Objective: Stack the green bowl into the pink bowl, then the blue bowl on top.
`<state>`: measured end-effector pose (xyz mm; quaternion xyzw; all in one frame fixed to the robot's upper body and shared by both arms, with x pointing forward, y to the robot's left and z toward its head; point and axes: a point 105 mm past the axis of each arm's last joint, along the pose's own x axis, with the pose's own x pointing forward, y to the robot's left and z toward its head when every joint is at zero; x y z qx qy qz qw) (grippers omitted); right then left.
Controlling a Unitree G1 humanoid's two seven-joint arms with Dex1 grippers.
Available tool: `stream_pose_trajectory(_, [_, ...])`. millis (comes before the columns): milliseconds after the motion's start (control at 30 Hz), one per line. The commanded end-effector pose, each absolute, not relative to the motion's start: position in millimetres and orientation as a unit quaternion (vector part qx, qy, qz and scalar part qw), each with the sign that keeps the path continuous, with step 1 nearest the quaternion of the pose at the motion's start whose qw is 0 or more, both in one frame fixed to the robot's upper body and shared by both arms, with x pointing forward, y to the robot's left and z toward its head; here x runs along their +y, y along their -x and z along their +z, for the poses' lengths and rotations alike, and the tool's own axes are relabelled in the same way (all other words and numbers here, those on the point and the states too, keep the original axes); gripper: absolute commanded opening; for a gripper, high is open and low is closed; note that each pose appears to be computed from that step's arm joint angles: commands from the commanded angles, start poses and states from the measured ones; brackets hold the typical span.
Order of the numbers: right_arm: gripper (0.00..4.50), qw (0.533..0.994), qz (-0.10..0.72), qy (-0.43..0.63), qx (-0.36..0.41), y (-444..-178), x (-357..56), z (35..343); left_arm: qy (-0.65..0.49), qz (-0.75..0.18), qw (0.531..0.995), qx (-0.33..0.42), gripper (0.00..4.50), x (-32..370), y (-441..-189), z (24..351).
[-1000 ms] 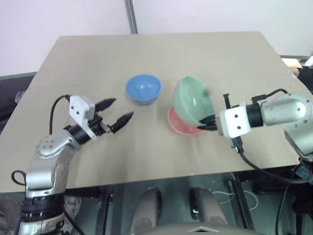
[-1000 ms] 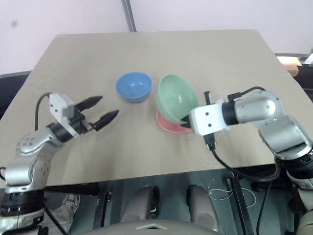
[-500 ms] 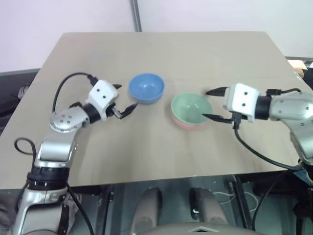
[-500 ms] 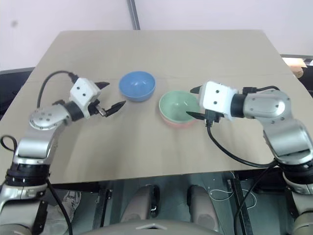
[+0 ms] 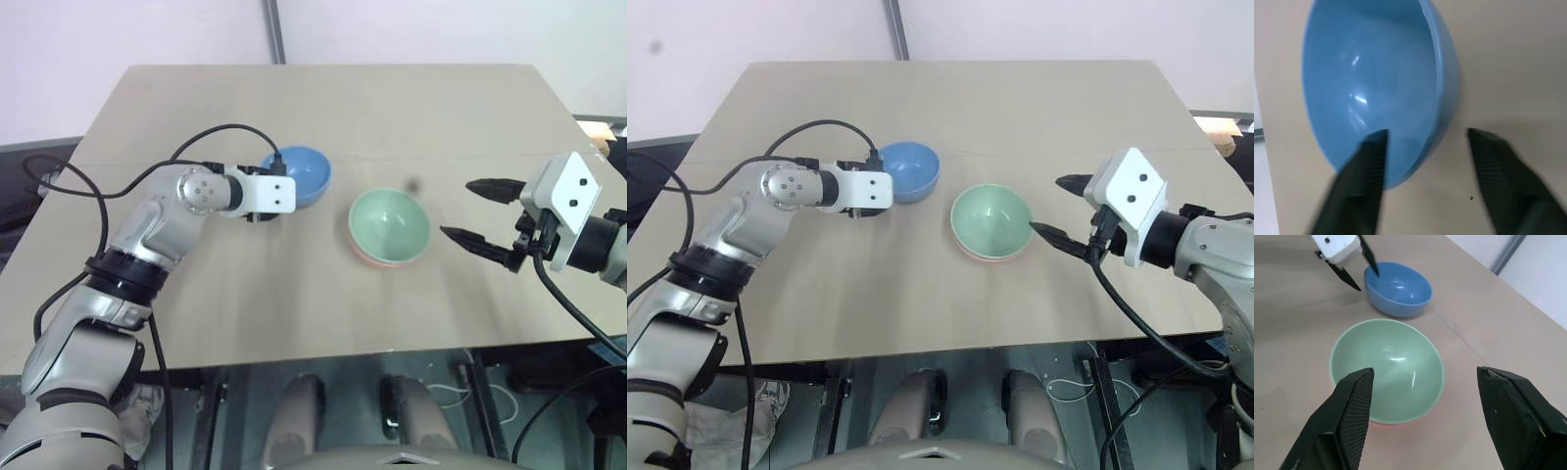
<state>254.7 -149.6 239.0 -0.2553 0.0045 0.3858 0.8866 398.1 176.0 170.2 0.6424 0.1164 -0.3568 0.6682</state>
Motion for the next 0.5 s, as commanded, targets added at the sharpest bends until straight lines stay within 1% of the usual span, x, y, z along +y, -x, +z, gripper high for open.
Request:
stream_pose_trajectory(33, [3.63,0.891,0.365,0.27,-0.021,-248.5,-151.9,251.0,-0.663,-0.344,0.656,0.103,0.78,175.1,-408.6,180.9])
stream_pose_trajectory(100, [3.63,0.894,0.358,0.269,-0.021,-247.7,-153.6,250.4,-0.655,-0.361,0.66,0.074,0.4,161.2,-408.2,187.2])
stream_pose_trajectory(133, [3.63,0.896,0.354,0.268,-0.02,-247.4,-154.9,249.8,-0.643,-0.377,0.666,0.042,0.07,148.3,-404.9,195.7])
stream_pose_trajectory(167, [3.63,0.897,0.351,0.267,-0.019,-246.9,-156.1,249.2,-0.629,-0.397,0.668,0.011,0.07,136.1,-399.5,204.1])
stream_pose_trajectory(200, [3.63,0.899,0.349,0.265,-0.017,-246.0,-157.6,248.4,-0.61,-0.431,0.665,-0.018,0.07,123.0,-388.8,211.7])
stream_pose_trajectory(233, [3.63,0.899,0.348,0.264,-0.015,-245.6,-158.5,247.9,-0.597,-0.453,0.661,-0.036,0.07,115.8,-381.1,216.1])
stream_pose_trajectory(300, [3.63,0.901,0.345,0.262,-0.011,-243.5,-162.1,246.5,-0.566,-0.516,0.639,-0.076,0.07,97.8,-356.0,227.3])
stream_pose_trajectory(367, [3.63,0.905,0.339,0.259,-0.008,-241.7,-166.4,246.2,-0.546,-0.555,0.619,-0.106,0.07,83.3,-337.4,238.5])
stream_pose_trajectory(400, [3.63,0.906,0.335,0.257,-0.006,-240.8,-168.4,246.6,-0.543,-0.569,0.606,-0.115,0.07,78.3,-330.9,241.5])
stream_pose_trajectory(500, [3.63,0.906,0.336,0.256,-0.002,-236.6,-171.3,247.0,-0.536,-0.599,0.582,-0.125,0.07,68.9,-322.4,245.3])
